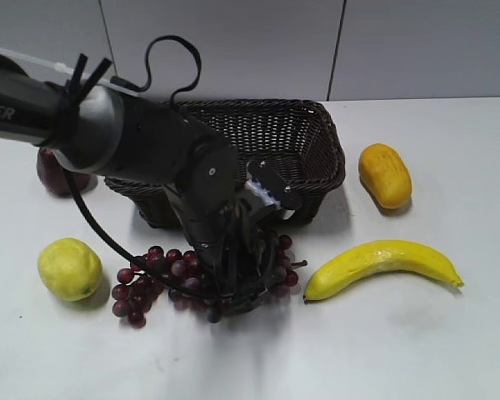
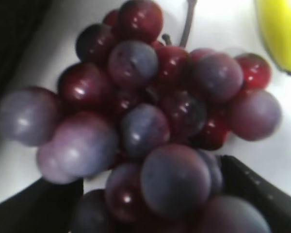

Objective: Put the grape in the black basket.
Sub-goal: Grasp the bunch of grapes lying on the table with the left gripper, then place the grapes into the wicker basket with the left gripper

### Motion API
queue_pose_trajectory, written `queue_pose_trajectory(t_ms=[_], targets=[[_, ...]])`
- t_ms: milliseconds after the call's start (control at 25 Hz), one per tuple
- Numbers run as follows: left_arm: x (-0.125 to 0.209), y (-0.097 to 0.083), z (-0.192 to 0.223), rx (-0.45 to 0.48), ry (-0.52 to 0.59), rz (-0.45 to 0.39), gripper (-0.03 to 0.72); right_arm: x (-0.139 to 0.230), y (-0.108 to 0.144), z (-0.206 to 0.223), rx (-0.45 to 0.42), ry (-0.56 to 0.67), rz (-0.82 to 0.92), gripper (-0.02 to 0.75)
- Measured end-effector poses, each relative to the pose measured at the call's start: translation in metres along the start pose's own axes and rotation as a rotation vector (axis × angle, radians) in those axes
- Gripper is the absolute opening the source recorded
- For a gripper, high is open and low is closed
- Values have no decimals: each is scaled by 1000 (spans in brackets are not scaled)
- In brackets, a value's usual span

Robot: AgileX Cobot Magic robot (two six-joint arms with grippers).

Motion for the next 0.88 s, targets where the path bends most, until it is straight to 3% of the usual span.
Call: queue_pose_trajectory(t_ms=[80, 200, 560, 720, 880], targets=[[0, 0, 0, 0, 1, 0, 542, 0, 0, 0, 0, 0, 0, 585], [0, 0, 0, -1, 3, 3, 361, 0, 0, 0, 0, 0, 0, 585], [1, -2, -20, 9, 16, 12, 331, 0, 0, 0, 0, 0, 0, 585], [-15, -2, -71, 8, -13, 26, 323, 0, 0, 0, 0, 0, 0, 585], [-42, 2, -143, -28, -117, 45, 313, 0, 0, 0, 0, 0, 0, 585]])
Point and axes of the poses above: a point on each arm's last joint axis where the gripper is mounted, z pointing out along that axis toward the gripper, y along the wrist's bending axis when the last joint is at zero, x = y × z, the point moved 10 cm from there along z, pointing out along that axis toward the gripper, and after that the axes turned 13 degrees about z, right-handed, at the moved point
